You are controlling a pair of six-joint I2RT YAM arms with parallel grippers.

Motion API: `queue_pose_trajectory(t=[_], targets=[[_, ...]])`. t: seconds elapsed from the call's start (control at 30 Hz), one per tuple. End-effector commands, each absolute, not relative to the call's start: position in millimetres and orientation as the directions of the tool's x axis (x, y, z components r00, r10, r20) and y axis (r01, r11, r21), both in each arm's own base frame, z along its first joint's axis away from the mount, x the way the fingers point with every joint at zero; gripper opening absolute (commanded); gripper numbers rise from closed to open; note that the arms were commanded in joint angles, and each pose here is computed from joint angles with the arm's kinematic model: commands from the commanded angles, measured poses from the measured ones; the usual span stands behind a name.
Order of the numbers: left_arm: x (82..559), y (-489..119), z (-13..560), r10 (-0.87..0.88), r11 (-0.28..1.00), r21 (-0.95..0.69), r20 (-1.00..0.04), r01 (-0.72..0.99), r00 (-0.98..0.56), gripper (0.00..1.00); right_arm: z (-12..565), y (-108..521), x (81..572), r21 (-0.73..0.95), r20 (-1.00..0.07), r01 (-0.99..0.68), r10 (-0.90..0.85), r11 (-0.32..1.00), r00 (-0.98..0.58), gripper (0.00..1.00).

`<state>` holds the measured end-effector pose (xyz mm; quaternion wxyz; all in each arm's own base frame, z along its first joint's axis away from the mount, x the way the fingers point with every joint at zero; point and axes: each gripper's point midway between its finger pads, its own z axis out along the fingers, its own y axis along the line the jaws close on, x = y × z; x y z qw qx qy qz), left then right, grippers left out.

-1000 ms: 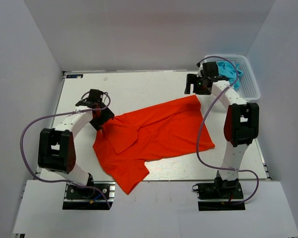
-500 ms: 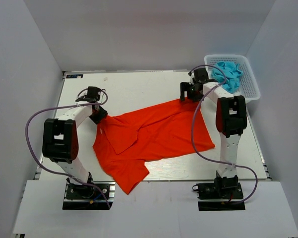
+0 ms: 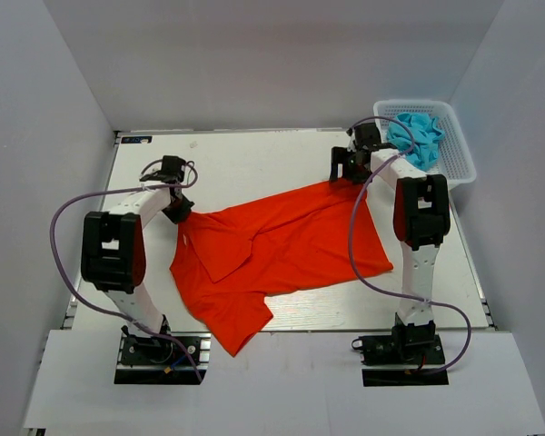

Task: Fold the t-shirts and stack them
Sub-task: Fold the flattened tshirt in 1/3 of the way

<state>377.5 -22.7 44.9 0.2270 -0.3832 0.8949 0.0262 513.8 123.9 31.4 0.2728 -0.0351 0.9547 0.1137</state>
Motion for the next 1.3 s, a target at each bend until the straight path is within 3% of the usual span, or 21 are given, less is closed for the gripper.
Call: queue_pose_trajectory(t=[0.0, 0.5, 0.53, 0.63, 0.67, 0.73, 0.77, 1.03, 1.27], targets=[[354.9, -0.8, 79.8, -0.703, 0.634, -0.113, -0.496, -0.765, -0.51, 0.0, 19.1, 122.2, 519.2, 0.207, -0.514, -0.091, 0.03, 0.974, -0.857, 0.88], [286.0, 12.3, 51.1, -0.775, 0.536, -0.011, -0.404, -0.844, -0.486, 0.01, 13.2, 122.9, 520.5, 0.22, -0.497, -0.053, 0.065, 0.974, -0.865, 0.86], [287.7, 14.0, 52.7, -0.772, 0.534, -0.002, -0.41, -0.846, -0.486, 0.18, 14.6, 122.9, 521.5, 0.219, -0.5, -0.057, 0.062, 0.974, -0.864, 0.86], [310.6, 15.7, 63.5, -0.777, 0.526, -0.035, -0.426, -0.85, -0.463, 0.55, 23.5, 131.0, 523.0, 0.239, -0.517, -0.113, 0.028, 0.965, -0.856, 0.89], [317.9, 15.6, 68.3, -0.77, 0.536, -0.044, -0.434, -0.843, -0.468, 0.72, 27.8, 137.5, 521.7, 0.252, -0.522, -0.138, 0.015, 0.958, -0.853, 0.89], [343.5, 15.0, 88.1, -0.757, 0.556, -0.09, -0.465, -0.826, -0.459, 0.83, 39.6, 141.5, 524.9, 0.252, -0.551, -0.176, -0.009, 0.951, -0.835, 0.9], [349.2, 15.0, 92.9, -0.752, 0.563, -0.091, -0.468, -0.821, -0.464, 0.98, 46.0, 143.4, 525.7, 0.245, -0.564, -0.189, -0.019, 0.951, -0.825, 0.9], [363.4, 4.6, 121.5, -0.74, 0.571, -0.025, -0.448, -0.82, -0.502, 1.0, 106.7, 154.5, 528.9, 0.161, -0.684, -0.314, -0.124, 0.936, -0.719, 0.9], [390.5, -76.2, 103.8, -0.687, 0.726, -0.281, -0.338, -0.628, -0.643, 1.0, 106.4, 161.5, 511.1, 0.148, -0.675, -0.289, -0.117, 0.946, -0.728, 0.9]])
